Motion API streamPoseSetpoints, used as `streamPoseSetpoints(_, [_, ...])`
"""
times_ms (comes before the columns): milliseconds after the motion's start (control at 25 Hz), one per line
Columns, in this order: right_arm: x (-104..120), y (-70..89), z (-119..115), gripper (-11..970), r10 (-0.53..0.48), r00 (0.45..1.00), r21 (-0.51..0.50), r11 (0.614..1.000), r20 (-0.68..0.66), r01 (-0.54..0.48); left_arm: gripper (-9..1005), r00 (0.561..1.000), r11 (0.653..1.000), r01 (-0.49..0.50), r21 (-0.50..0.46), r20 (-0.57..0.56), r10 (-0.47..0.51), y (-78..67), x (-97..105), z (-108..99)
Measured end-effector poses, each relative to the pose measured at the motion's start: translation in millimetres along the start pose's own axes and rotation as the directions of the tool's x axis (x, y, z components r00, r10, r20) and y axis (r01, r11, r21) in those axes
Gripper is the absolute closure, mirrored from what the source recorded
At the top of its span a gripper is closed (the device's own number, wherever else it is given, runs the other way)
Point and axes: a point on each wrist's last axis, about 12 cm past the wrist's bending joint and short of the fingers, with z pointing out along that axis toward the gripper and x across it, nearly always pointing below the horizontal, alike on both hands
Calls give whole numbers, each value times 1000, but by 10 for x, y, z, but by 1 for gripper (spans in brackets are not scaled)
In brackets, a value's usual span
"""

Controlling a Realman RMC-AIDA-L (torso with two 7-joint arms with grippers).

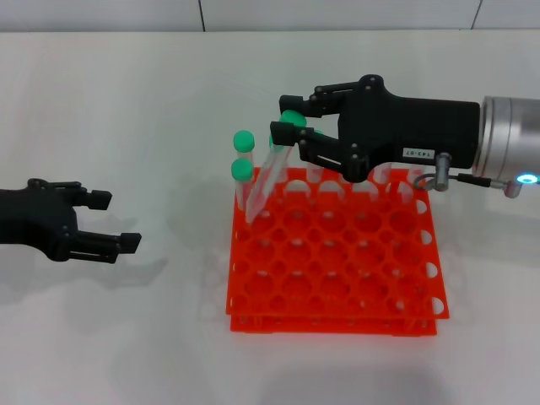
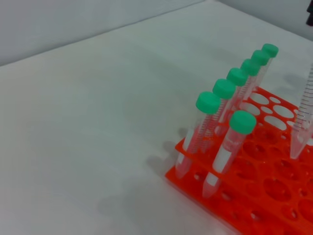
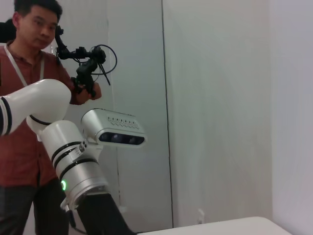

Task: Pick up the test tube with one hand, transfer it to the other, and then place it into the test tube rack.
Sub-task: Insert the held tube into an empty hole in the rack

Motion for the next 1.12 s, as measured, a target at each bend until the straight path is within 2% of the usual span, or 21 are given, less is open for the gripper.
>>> streamPoseSetpoints(520, [83,-35,219,686,-38,998,83,996,-47,42,110,999,999,-19,27,-28,20,3,43,79])
streamPoseSetpoints(1120, [83,-72,138,687,-40,998,111,993,-47,45,110,999,999,-20,30,-42,21,5,53,77])
